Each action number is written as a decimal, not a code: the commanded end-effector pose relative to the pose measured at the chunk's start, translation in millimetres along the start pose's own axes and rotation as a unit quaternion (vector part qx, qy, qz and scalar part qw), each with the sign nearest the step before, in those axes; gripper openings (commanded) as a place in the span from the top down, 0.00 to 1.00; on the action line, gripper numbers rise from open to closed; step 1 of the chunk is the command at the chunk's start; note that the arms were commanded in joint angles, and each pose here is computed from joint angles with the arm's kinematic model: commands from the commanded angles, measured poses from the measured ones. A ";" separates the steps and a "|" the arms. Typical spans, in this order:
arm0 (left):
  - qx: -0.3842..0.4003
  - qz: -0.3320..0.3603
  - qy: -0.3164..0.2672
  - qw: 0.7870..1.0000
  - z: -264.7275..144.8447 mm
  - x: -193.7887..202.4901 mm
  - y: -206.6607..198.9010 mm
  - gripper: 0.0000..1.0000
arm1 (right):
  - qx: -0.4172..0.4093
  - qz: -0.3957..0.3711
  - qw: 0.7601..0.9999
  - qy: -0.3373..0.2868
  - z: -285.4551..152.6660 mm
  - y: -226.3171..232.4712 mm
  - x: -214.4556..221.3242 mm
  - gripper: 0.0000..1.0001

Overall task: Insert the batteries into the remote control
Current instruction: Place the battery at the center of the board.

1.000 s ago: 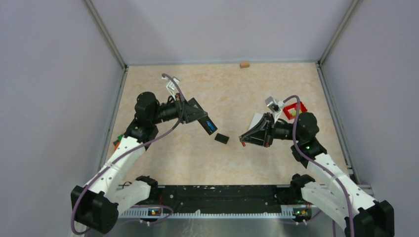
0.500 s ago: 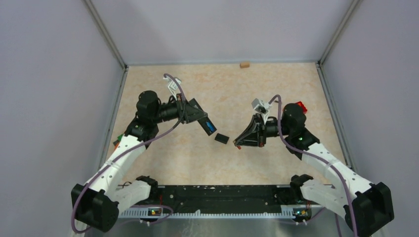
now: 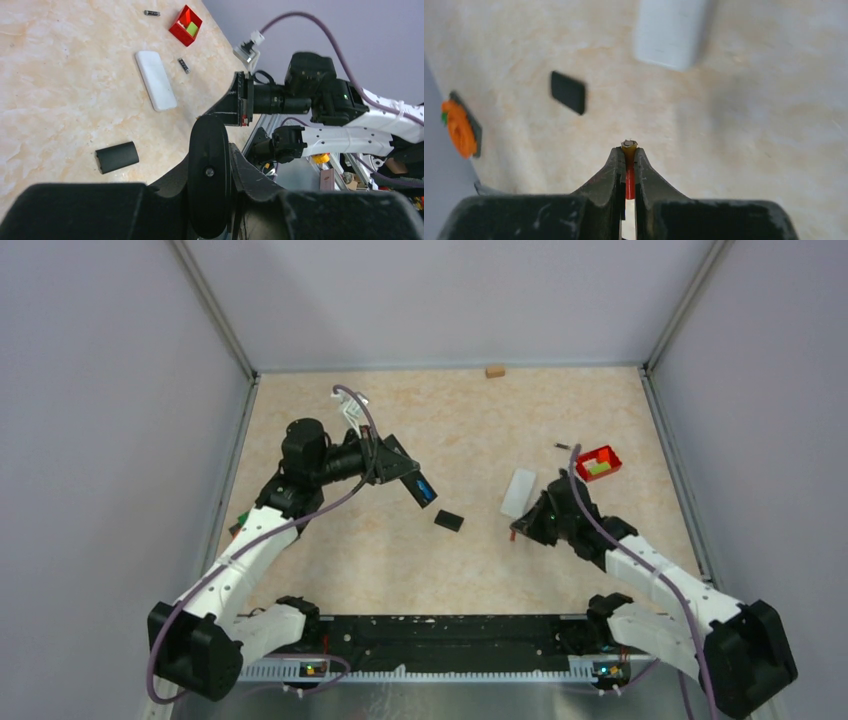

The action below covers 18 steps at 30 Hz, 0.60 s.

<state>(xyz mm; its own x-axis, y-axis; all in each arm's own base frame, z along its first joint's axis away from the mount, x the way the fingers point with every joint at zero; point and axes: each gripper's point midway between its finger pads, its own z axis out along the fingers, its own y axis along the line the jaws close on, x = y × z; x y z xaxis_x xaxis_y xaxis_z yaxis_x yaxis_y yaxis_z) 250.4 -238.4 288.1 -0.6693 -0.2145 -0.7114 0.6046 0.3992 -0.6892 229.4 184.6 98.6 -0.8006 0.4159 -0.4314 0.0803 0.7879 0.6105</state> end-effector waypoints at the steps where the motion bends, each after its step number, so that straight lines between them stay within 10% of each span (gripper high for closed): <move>1: 0.023 0.025 -0.028 0.999 7.3 -23.6 -10.6 1.00 | 0.149 0.182 0.959 -0.155 -27.2 -58.7 -30.8 1.00; 18: 0.009 0.008 -0.021 1.000 7.8 -16.6 -2.6 1.00 | 0.345 0.294 0.867 -0.208 -29.0 -130.6 -21.0 0.99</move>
<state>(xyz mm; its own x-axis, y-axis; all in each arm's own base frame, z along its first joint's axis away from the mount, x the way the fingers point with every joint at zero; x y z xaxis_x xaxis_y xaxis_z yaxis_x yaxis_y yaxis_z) 262.0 -242.8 277.4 -0.7014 -0.2194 -0.6781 0.5678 0.4032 -0.7177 213.0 66.7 47.0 -0.3212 0.8310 -0.4541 0.8171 0.4856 0.3106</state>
